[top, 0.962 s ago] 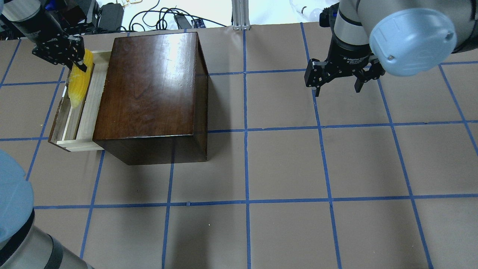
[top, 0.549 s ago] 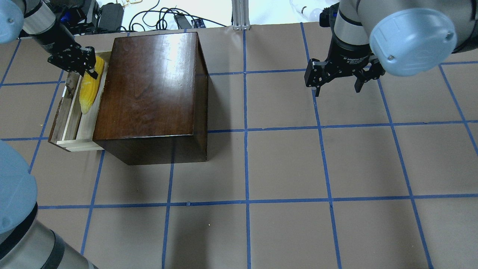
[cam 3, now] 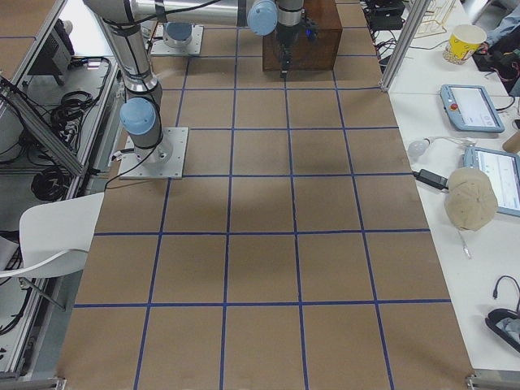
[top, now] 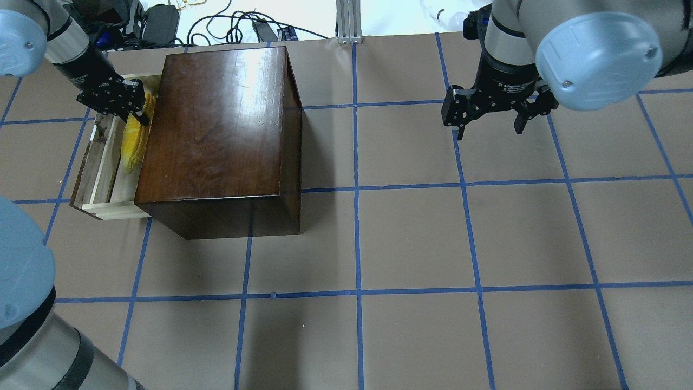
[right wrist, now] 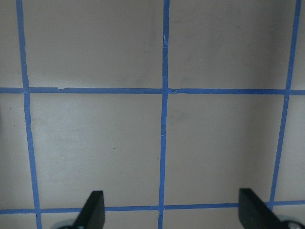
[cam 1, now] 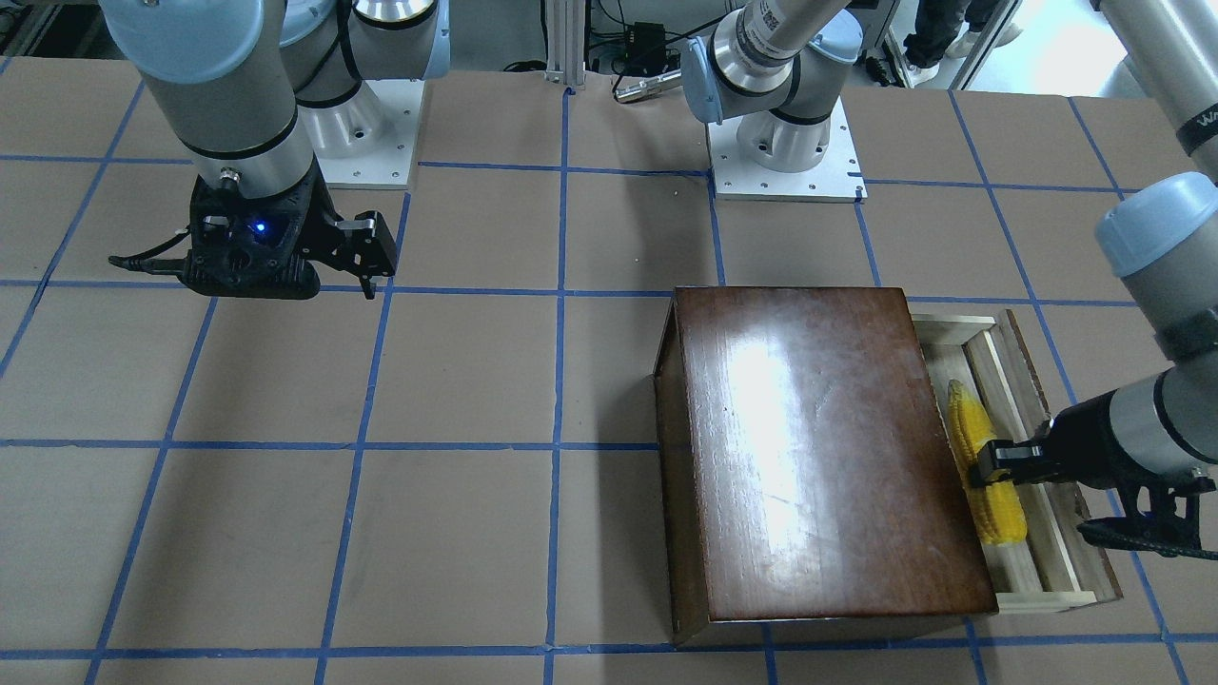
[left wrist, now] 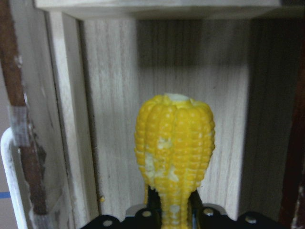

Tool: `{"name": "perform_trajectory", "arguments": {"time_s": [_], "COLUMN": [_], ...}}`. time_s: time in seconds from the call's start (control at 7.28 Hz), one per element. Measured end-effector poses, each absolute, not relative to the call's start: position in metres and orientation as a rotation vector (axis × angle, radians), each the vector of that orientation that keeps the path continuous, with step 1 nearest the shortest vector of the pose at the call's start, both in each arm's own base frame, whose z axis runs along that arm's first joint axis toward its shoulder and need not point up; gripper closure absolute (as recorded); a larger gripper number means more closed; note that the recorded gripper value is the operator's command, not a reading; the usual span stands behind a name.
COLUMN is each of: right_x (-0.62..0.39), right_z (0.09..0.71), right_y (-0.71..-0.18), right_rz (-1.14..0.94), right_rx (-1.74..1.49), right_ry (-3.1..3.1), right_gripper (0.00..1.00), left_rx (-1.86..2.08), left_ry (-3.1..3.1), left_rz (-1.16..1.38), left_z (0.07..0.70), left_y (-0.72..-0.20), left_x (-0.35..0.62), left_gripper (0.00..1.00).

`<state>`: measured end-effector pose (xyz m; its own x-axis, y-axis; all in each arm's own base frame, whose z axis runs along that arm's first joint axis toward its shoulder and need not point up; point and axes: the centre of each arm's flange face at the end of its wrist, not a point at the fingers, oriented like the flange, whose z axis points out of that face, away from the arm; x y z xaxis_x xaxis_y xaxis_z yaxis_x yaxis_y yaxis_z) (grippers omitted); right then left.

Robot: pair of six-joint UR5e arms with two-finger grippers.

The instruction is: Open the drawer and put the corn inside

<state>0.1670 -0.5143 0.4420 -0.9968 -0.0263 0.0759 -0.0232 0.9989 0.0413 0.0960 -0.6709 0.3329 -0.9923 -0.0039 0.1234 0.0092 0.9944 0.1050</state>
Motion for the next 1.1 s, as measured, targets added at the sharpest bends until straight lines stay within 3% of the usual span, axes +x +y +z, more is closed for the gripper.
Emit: {"name": "perform_trajectory", "arguments": {"time_s": [0.55,1.1], "right_x": [0.167,0.167], "right_z": [0.442,0.442], "right_y": [-0.514,-0.514], "right_rz": [-0.062,-0.063], "right_rx": [0.038,0.038], "right_ry": [-3.064,-3.064], "right_gripper": [0.00,0.00], "left_rx": [0.013,-0.036], "left_ry": [-3.023,-3.056], "left_rz": [-0.137,-0.077], "left_z": [0.359,0.444], "left_y": [-0.664,-0.649], "left_x": [0.101,0.062], "left_gripper": [0.00,0.00]}}
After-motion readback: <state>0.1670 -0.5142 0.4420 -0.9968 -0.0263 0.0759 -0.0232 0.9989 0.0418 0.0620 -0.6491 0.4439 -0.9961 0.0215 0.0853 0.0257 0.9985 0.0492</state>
